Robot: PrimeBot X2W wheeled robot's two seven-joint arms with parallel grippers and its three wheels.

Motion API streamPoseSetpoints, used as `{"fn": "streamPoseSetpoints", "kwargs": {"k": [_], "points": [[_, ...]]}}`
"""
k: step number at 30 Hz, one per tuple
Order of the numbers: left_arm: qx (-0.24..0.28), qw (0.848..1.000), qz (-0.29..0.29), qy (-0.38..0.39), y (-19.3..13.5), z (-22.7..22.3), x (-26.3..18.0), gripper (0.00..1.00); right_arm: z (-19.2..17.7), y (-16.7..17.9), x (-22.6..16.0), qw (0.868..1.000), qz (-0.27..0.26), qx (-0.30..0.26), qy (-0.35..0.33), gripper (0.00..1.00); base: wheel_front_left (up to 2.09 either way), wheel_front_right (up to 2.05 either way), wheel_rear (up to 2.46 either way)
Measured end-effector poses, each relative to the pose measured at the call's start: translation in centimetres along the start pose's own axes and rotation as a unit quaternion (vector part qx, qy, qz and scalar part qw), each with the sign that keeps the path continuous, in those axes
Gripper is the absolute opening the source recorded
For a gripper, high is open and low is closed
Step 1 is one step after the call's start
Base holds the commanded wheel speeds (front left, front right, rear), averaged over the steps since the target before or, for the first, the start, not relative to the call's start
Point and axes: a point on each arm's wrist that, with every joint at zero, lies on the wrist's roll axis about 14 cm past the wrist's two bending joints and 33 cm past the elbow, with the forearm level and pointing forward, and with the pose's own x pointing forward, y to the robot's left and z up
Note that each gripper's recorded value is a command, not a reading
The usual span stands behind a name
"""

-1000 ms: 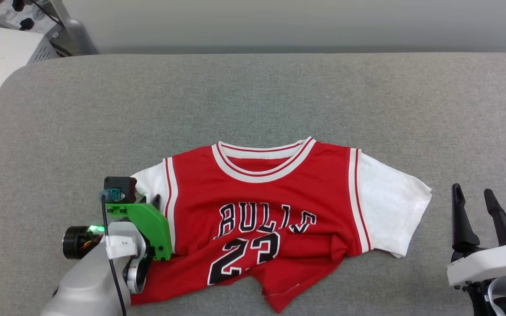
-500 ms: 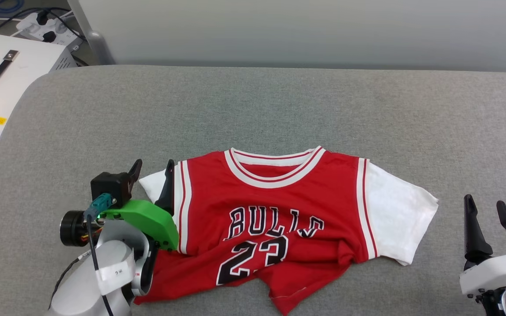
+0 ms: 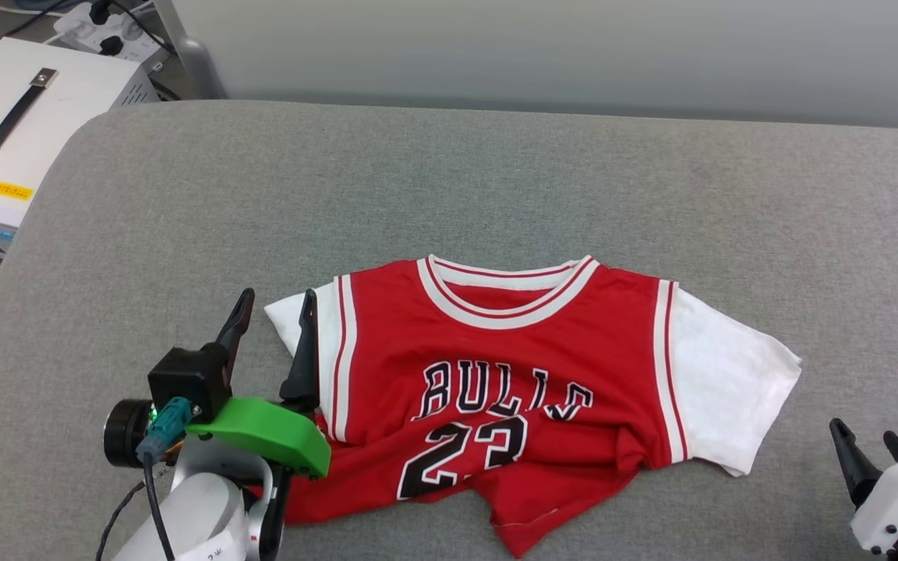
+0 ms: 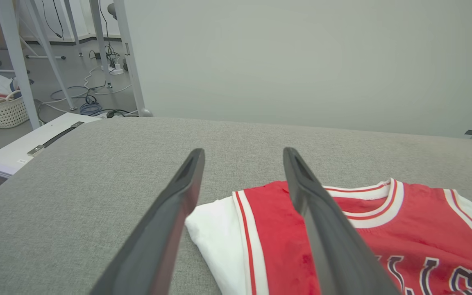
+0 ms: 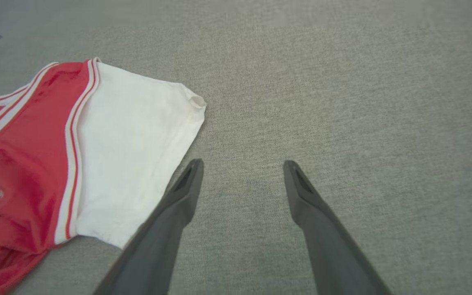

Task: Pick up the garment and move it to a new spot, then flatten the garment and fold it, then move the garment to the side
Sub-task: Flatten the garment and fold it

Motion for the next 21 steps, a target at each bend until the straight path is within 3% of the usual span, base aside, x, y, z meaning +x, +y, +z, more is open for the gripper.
{"fn": "streamPoseSetpoints", "kwargs": {"k": [11, 15, 21], "points": [[-0.011, 1.0, 0.014, 0.012, 0.2, -1.2, 0.2, 1.0, 0.3, 3.2, 4.7, 0.988, 0.055, -0.072, 0.128, 1.0, 0.0, 0.0, 0.0], [-0.015, 1.0, 0.014, 0.019, 0.3, -1.8, 0.3, 1.0, 0.3, 3.2, 6.5, 0.981, 0.052, -0.098, 0.156, 1.0, 0.0, 0.0, 0.0], [-0.021, 0.999, 0.029, 0.026, 1.3, -2.4, 0.3, 1.0, -3.1, 4.0, 7.6, 0.964, 0.064, -0.124, 0.227, 1.0, 0.0, 0.0, 0.0]]}}
